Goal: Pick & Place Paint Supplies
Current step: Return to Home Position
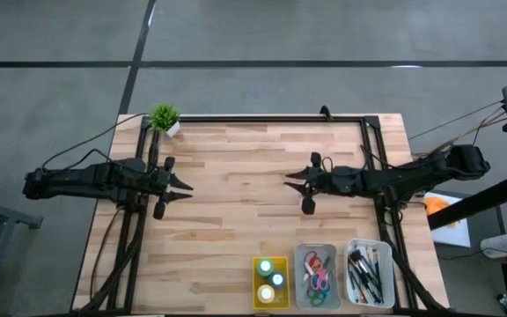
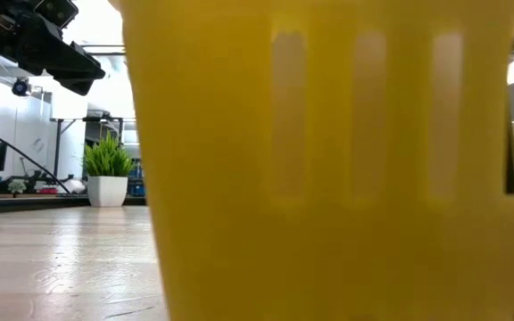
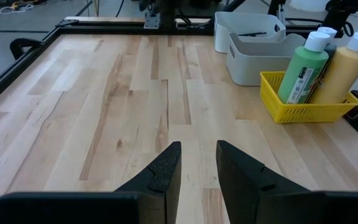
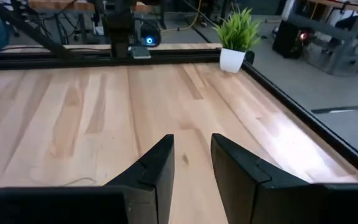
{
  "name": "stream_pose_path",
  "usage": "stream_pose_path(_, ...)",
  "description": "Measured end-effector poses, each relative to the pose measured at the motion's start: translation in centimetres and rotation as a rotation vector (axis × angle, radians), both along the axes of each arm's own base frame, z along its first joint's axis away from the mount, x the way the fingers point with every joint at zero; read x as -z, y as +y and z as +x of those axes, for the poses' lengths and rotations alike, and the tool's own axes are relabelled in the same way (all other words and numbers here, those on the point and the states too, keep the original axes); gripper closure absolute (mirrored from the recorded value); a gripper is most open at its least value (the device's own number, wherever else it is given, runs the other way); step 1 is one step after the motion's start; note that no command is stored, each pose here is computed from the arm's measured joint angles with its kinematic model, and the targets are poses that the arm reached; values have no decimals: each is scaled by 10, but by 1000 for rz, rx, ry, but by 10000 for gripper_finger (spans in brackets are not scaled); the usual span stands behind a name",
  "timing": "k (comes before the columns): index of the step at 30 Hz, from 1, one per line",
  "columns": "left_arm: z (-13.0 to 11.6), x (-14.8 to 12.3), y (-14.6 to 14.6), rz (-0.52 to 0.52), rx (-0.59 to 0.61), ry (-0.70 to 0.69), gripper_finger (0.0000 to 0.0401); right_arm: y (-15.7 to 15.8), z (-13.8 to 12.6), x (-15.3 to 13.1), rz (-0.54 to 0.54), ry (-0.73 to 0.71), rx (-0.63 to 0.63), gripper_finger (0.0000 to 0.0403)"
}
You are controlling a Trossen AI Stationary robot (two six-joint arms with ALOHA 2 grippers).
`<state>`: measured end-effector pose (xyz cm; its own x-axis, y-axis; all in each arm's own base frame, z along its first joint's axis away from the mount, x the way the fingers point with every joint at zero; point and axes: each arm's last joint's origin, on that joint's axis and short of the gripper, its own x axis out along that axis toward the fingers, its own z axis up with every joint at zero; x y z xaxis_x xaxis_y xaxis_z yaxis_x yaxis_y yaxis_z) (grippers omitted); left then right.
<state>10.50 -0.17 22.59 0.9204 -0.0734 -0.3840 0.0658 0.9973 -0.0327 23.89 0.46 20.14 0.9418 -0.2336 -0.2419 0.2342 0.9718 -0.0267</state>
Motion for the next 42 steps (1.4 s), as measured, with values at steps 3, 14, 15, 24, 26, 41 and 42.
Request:
stream_pose_path(3,0,0,0,0,0,0,297,0,2,-3,-39,-2,-7,301)
stream_pose_path(14,0,0,0,3,1,-1,297,0,-11,-10,-208,-3,-70,390)
stream_pose_path(15,0,0,0,3,1,0,297,1,-13,-10,-204,-11,-94,393)
stream_pose_path(24,0,0,0,3,1,0,297,0,-57,-7,-183,-118,-129,395)
stream_pose_path(26,0,0,0,3,1,0,297,-1,-69,-3,-187,-143,-144,395)
stream_pose_path(41,0,0,0,2,1,-1,297,-3,-121,21,-171,-338,-144,395)
stream_pose_path(42,0,0,0,2,1,-1,297,-3,-122,20,-172,-354,-137,395)
